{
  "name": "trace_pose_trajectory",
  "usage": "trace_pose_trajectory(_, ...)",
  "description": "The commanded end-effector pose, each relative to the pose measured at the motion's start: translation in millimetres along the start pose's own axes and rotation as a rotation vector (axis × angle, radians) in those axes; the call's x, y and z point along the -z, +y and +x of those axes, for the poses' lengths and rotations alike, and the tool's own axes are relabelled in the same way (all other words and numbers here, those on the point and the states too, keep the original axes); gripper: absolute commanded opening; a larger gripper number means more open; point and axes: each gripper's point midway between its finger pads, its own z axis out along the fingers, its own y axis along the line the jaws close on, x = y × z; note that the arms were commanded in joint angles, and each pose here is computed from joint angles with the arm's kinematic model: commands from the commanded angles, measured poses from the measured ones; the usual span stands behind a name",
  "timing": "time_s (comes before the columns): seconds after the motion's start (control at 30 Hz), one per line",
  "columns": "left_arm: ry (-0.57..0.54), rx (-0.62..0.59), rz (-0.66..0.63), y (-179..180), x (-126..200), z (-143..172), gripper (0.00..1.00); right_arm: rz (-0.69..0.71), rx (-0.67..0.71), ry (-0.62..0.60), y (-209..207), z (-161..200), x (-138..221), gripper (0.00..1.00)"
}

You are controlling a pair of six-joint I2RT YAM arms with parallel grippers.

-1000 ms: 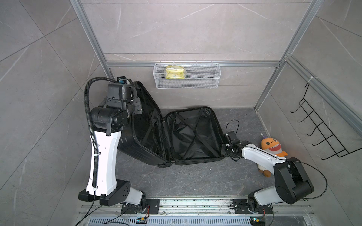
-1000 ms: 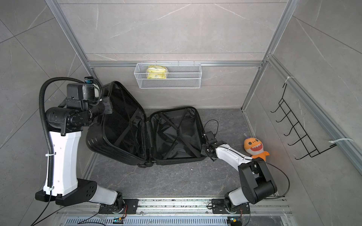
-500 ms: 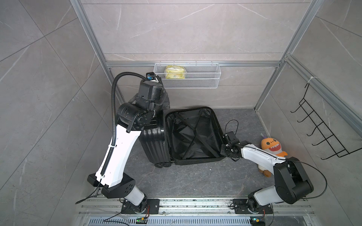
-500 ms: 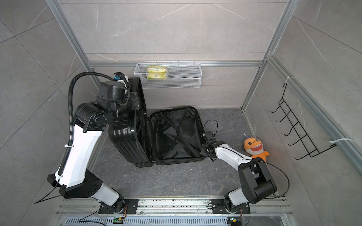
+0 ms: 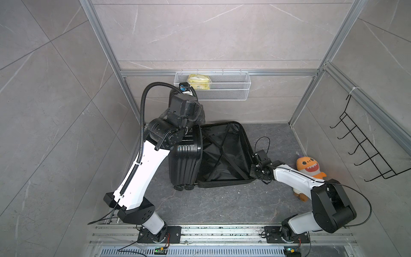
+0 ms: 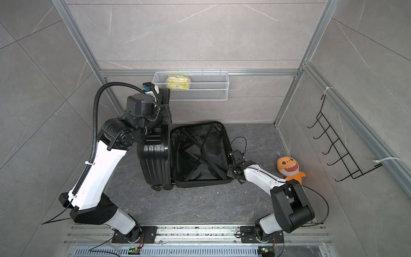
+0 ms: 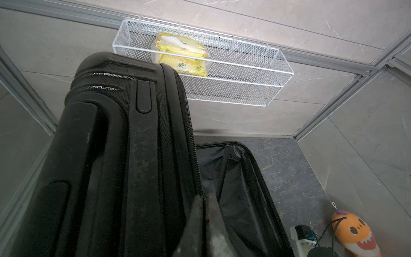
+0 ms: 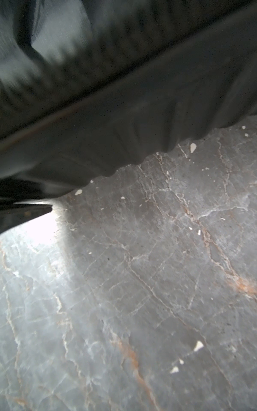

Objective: Close the suitcase zippers
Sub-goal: Close the suitcase at the center of the board.

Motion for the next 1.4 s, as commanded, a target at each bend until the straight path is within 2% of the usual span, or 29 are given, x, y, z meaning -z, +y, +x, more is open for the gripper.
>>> trace_pose_trajectory(0.0, 0.254, -0.007, 0.091, -34, -45, 77, 0.00, -0.001, 0.031, 0.146, -3, 45, -9, 0.00)
trace_pose_trajectory(0.4, 0.383, 0.025, 0.286, -106, -96, 133, 0.00, -0.003, -0.031, 0.114, -24, 40, 4, 0.01)
trace_pose_trajectory(0.5, 0.397, 0.027, 0.331, -128, -102, 141, 0.00, -0.016, -0.044, 0.096, -25, 36, 11, 0.08)
trace_pose_trajectory(0.57, 0.411, 0.036, 0.373, -145, -105, 147, 0.00, -0.021, -0.053, 0.079, -26, 33, 15, 0.22)
trace_pose_trajectory(0.67, 0.432, 0.069, 0.455, -170, -106, 153, 0.02, -0.040, -0.064, 0.066, -24, 29, 20, 0.33)
trace_pose_trajectory(0.77, 0.438, 0.091, 0.504, -188, -109, 155, 0.06, -0.051, -0.067, 0.073, -24, 29, 21, 0.34)
trace_pose_trajectory(0.83, 0.442, 0.090, 0.525, -196, -110, 157, 0.14, -0.047, -0.072, 0.070, -26, 29, 22, 0.37)
trace_pose_trajectory(0.9, 0.454, 0.088, 0.542, -203, -110, 161, 0.17, -0.047, -0.081, 0.051, -29, 25, 26, 0.41)
trace_pose_trajectory(1.03, 0.443, 0.077, 0.590, -210, -99, 152, 0.38, -0.037, -0.112, -0.012, -40, 12, 43, 0.50)
trace_pose_trajectory(1.13, 0.404, 0.054, 0.623, -211, -83, 134, 0.61, 0.022, -0.143, -0.070, -56, 2, 58, 0.56)
trace_pose_trajectory(1.2, 0.372, 0.035, 0.639, -208, -70, 121, 0.71, 0.079, -0.166, -0.107, -69, -2, 68, 0.58)
trace_pose_trajectory(1.3, 0.321, -0.013, 0.620, -195, -50, 102, 0.75, 0.171, -0.194, -0.154, -88, -9, 81, 0.58)
trace_pose_trajectory(1.37, 0.288, -0.073, 0.546, -174, -40, 95, 0.76, 0.218, -0.202, -0.181, -97, -14, 91, 0.58)
